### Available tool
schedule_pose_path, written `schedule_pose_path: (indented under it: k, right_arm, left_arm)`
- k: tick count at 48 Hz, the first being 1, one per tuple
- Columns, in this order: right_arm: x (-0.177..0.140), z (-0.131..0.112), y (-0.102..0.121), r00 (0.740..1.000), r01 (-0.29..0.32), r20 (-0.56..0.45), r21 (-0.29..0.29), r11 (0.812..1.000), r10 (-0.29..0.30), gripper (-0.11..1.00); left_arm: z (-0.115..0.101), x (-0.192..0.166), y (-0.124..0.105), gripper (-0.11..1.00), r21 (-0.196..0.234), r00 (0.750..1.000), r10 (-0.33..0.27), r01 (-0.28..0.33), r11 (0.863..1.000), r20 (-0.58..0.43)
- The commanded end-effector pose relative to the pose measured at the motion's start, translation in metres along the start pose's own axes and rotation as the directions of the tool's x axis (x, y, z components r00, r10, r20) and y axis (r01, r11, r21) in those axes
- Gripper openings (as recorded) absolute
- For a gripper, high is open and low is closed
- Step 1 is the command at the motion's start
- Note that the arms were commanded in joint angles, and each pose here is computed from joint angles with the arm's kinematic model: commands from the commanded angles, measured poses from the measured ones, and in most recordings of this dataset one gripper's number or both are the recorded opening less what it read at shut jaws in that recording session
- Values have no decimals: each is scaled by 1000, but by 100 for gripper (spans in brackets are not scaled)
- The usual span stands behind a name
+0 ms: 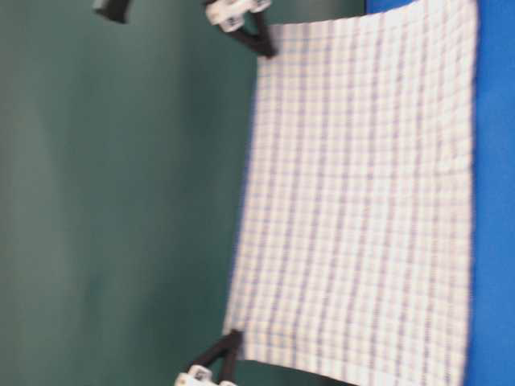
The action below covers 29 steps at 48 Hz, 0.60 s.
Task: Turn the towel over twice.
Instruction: 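Lift the towel corners and pull them away from the table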
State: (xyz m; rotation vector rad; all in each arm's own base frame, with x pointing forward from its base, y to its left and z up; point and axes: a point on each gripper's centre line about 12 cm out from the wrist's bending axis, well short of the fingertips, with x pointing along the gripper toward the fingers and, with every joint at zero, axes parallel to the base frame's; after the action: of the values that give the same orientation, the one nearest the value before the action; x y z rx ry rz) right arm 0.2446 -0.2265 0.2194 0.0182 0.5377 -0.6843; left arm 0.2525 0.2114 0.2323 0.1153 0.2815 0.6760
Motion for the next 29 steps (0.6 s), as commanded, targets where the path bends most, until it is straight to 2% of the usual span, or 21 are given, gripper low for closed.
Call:
schedule_pose_path:
  k: [1,14,22,29]
  right_arm:
    - [-12,33,-9,997,21,68,-11,1000,-20,2]
    - [-44,75,-11,991,21,132,-35,999,-17,2]
    - [-69,88,4,986,-22,163,-56,998,30,2]
    - [-92,88,22,981,-78,171,-75,994,90,2]
  left_arm:
    - [25,-3,7,2,-1,997,20,-20,1000,76]
    - [59,-20,7,2,2,983,19,-20,1000,181]
    - [80,-41,-3,2,9,972,-17,15,1000,236]
    - [85,-56,-18,2,19,964,-70,67,998,258]
